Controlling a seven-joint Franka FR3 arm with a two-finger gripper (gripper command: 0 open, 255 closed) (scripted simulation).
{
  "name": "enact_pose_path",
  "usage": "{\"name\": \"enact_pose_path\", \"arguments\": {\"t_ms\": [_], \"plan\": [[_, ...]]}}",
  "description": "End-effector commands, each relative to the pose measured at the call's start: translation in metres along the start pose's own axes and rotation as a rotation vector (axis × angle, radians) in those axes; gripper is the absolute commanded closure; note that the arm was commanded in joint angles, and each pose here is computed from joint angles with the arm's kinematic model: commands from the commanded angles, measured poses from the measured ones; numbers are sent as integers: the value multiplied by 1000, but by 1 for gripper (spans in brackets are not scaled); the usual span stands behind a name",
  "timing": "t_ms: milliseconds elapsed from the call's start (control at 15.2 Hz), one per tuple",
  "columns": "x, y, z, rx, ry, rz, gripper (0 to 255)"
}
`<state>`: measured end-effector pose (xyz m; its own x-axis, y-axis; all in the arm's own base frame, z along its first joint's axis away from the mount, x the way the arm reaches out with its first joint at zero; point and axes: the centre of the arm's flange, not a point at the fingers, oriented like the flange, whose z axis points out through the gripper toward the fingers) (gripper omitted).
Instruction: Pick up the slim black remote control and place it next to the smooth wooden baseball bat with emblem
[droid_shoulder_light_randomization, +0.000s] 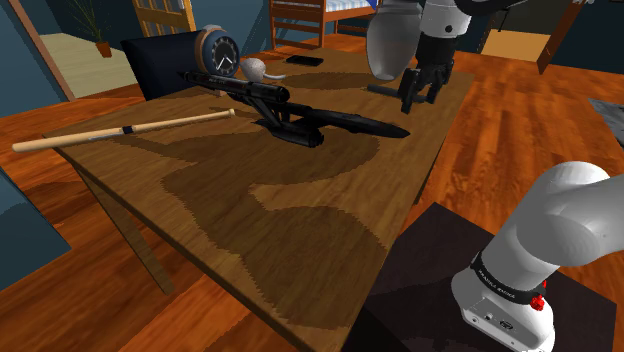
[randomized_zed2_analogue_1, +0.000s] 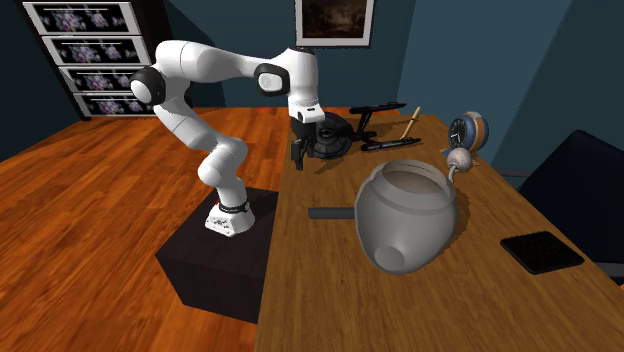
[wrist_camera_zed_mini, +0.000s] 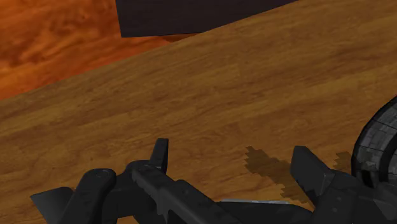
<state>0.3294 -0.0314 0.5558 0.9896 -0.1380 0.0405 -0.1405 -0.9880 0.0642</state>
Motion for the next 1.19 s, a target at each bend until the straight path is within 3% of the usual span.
{"name": "enact_pose_path", "arguments": {"t_ms": [0,1122], "plan": [[0,0,0,0,0,0,0],[166,169,16,149,-53,-307,0]]}}
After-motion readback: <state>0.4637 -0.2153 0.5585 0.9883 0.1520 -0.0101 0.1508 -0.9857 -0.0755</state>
